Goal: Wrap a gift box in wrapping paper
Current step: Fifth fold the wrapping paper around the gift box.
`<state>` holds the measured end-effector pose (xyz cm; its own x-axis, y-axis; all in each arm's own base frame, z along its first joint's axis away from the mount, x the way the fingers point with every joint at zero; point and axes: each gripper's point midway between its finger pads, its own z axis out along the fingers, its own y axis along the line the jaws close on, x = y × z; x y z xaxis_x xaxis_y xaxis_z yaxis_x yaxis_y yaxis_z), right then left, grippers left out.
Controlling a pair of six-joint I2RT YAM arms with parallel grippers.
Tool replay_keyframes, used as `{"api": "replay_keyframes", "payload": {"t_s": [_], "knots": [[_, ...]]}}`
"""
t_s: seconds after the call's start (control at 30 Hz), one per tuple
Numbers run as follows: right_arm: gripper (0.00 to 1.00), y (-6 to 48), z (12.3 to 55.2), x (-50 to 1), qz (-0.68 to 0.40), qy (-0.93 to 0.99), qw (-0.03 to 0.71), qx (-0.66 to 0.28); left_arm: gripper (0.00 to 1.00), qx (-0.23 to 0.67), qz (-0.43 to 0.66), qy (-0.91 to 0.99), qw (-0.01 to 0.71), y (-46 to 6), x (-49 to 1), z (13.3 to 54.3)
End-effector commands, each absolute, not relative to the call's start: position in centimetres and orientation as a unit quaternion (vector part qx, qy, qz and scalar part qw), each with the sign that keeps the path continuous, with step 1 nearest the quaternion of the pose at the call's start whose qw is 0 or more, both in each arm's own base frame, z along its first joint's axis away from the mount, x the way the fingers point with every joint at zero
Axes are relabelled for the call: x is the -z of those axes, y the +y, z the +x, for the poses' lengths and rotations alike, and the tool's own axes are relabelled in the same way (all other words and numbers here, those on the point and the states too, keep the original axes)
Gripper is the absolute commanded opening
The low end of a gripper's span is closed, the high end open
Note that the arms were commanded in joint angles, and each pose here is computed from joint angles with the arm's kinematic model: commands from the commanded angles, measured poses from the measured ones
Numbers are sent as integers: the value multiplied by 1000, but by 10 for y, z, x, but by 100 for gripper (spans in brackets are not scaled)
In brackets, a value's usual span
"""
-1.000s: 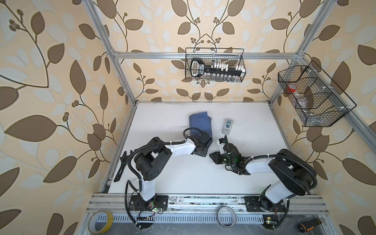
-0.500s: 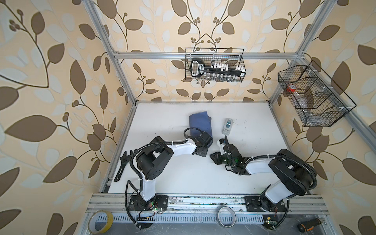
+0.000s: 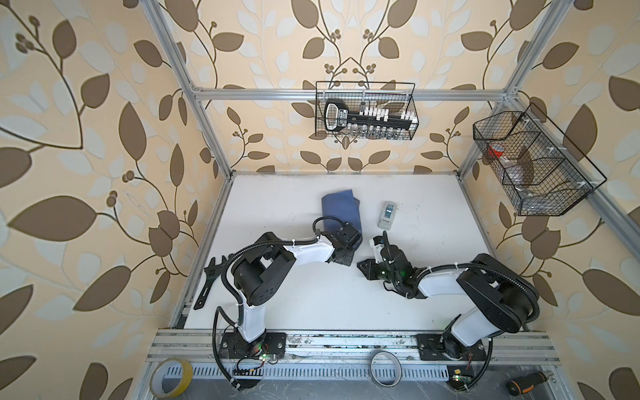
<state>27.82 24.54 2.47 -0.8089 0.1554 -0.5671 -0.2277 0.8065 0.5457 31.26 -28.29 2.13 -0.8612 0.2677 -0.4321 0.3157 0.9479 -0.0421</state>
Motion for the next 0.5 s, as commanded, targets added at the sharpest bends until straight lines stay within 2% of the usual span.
{"api": "replay_keyframes", "payload": {"t_s": [0.0, 0.47], "knots": [[25, 246, 275, -20, -16, 899, 303, -317, 0, 47, 150, 967, 199, -280, -14, 309], [23, 269, 288, -17, 28, 885, 292, -363, 0, 88, 140, 958, 234, -292, -49, 326]]}}
